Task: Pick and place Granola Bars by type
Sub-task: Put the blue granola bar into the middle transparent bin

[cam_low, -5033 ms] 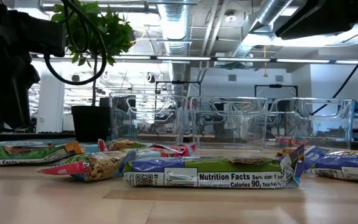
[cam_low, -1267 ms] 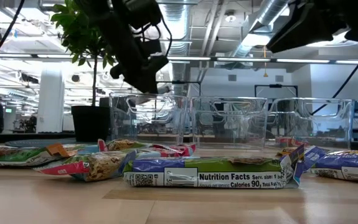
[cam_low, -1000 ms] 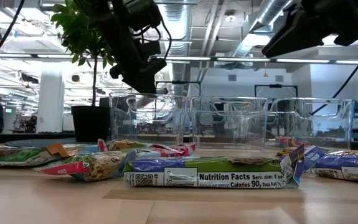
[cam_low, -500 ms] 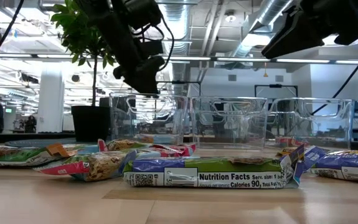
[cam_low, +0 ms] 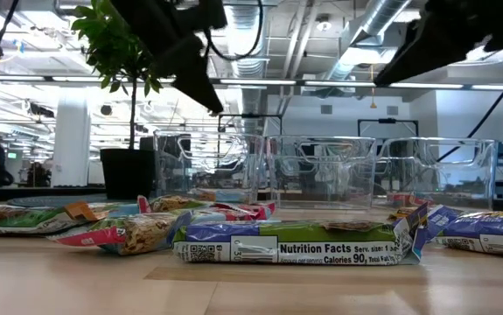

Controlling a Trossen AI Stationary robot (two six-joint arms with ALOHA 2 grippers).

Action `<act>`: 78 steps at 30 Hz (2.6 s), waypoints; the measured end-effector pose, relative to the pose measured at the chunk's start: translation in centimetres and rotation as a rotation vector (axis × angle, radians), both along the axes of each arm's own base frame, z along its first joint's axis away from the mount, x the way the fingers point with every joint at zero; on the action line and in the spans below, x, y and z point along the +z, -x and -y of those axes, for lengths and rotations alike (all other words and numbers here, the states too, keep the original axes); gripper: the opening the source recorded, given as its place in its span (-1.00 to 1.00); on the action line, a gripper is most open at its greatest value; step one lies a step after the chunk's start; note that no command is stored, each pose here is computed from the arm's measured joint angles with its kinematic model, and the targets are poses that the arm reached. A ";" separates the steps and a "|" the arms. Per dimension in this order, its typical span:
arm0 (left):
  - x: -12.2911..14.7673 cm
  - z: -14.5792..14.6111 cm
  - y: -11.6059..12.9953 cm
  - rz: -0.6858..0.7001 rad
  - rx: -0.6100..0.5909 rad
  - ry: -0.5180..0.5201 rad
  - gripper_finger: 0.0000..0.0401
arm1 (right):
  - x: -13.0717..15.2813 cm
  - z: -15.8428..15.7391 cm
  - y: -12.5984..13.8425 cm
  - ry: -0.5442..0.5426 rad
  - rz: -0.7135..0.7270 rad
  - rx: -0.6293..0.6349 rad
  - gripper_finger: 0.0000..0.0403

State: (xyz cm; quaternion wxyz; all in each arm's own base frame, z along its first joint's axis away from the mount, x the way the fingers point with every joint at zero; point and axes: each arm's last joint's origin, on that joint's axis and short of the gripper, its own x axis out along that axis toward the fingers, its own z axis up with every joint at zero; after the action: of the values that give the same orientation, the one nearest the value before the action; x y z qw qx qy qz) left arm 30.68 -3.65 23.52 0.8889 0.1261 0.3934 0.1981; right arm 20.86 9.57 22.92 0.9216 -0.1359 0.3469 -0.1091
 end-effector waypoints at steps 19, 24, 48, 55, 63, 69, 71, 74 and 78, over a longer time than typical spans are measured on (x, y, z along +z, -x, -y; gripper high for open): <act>-4.9 8.5 5.4 -0.112 -0.228 -0.194 -0.12 | -1.3 -2.8 2.5 -0.642 -0.110 -0.290 -0.41; -4.9 7.8 5.1 -0.126 -0.211 -0.218 -0.12 | -3.0 -4.8 3.1 -0.720 -0.159 -0.416 -0.41; -4.7 2.9 2.5 -0.152 -0.190 -0.157 -0.12 | -6.8 -8.5 1.6 -0.886 -0.324 -0.747 -0.41; -4.7 2.7 2.5 -0.153 -0.184 -0.156 -0.12 | -6.8 -9.1 2.2 -0.944 -0.323 -0.835 -0.41; -4.7 2.7 2.5 -0.154 -0.198 -0.137 -0.12 | -7.8 -10.1 2.7 -0.942 -0.326 -0.869 -0.41; -4.7 3.0 2.3 -0.136 -0.239 -0.084 -0.12 | -8.3 -10.0 2.5 -0.906 -0.355 -0.851 -0.41; -4.6 3.0 2.3 -0.133 -0.239 -0.083 -0.12 | -8.3 -10.1 2.5 -0.890 -0.365 -0.812 -0.41; -4.6 3.0 2.3 -0.133 -0.239 -0.083 -0.12 | -8.3 -10.0 2.4 -0.870 -0.381 -0.756 -0.41; -4.6 3.0 2.3 -0.133 -0.239 -0.084 -0.12 | -8.3 -9.3 2.4 -0.852 -0.479 -0.798 -0.41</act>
State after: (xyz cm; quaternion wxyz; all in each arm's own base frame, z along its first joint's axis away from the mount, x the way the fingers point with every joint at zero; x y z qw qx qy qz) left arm 28.41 -6.61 18.87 0.8720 0.2220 0.4251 0.0984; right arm 18.50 18.90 14.64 0.6798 0.3624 0.5807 -0.2632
